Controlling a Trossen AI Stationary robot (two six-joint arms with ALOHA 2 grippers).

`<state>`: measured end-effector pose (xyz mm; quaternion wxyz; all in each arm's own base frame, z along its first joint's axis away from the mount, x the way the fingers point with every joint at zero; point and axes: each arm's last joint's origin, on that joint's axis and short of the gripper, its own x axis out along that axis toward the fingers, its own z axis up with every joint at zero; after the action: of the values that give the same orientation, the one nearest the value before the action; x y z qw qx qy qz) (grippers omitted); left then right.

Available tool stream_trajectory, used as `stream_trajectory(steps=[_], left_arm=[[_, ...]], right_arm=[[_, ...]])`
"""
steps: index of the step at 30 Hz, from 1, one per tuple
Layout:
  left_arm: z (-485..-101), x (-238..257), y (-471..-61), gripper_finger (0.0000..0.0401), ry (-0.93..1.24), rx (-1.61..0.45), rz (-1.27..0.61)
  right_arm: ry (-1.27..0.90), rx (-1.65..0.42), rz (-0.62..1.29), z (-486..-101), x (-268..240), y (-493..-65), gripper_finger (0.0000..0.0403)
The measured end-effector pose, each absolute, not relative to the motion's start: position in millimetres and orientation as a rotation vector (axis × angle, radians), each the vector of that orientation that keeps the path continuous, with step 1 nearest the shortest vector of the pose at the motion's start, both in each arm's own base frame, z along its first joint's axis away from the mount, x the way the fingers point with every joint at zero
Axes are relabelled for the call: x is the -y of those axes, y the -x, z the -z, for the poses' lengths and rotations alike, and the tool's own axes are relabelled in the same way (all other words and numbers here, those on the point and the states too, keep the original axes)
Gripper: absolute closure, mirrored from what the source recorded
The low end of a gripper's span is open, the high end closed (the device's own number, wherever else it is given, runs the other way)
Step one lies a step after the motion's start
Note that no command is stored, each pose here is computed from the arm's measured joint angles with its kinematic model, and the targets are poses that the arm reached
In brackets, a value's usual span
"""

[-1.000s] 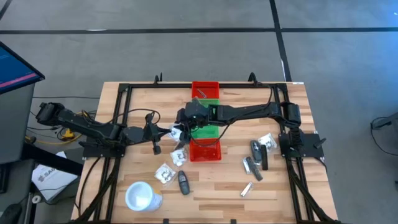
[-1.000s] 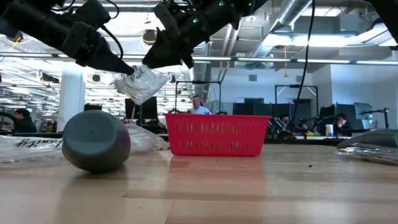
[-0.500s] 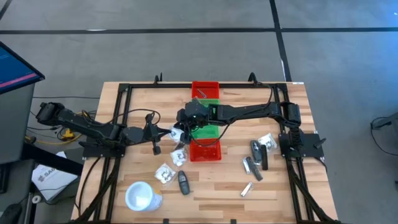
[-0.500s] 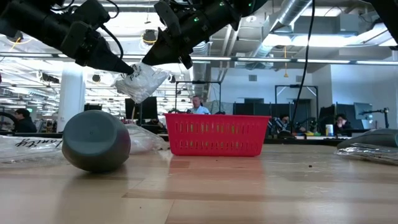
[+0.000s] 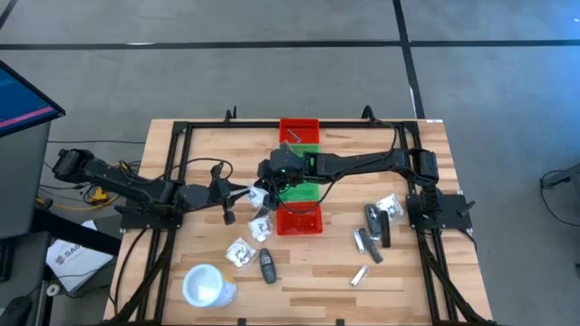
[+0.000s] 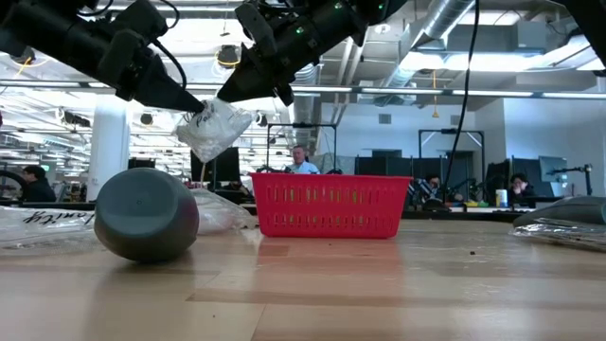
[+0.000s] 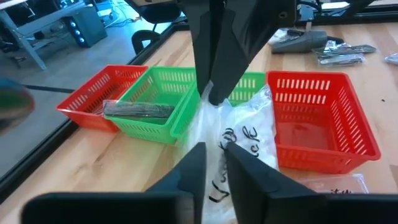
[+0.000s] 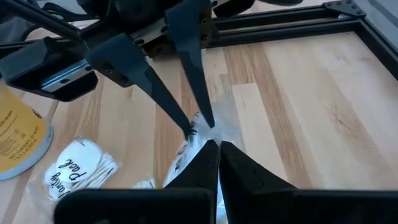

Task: Pick & Place Travel size toiletries
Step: Put the white cotton pack into the bottom green bin

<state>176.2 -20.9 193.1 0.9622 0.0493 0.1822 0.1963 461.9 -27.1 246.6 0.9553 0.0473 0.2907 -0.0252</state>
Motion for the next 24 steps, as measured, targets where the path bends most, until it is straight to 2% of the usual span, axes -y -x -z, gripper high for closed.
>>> stream_trajectory(steps=[6, 12, 19, 24], left_arm=[[-194.2, 22.3, -175.4, 0.0291, -0.086, -0.36, -0.386], [-197.5, 23.3, -173.1, 0.0258, -0.071, -0.34, -0.379], [-196.7, 23.8, -173.0, 0.0244, -0.064, -0.346, -0.378], [-196.6, 23.9, -172.9, 0.0247, -0.021, -0.337, -0.384]], right_arm=[[-0.097, -0.621, 0.055, -244.4, 28.6, -459.9, 0.0403], [-0.081, -0.657, 0.057, -246.9, 30.1, -454.7, 0.0403], [-0.038, -0.658, 0.128, -280.5, 22.7, -432.1, 0.0403], [-0.02, -0.702, 0.24, -281.0, 13.7, -412.5, 0.0403]])
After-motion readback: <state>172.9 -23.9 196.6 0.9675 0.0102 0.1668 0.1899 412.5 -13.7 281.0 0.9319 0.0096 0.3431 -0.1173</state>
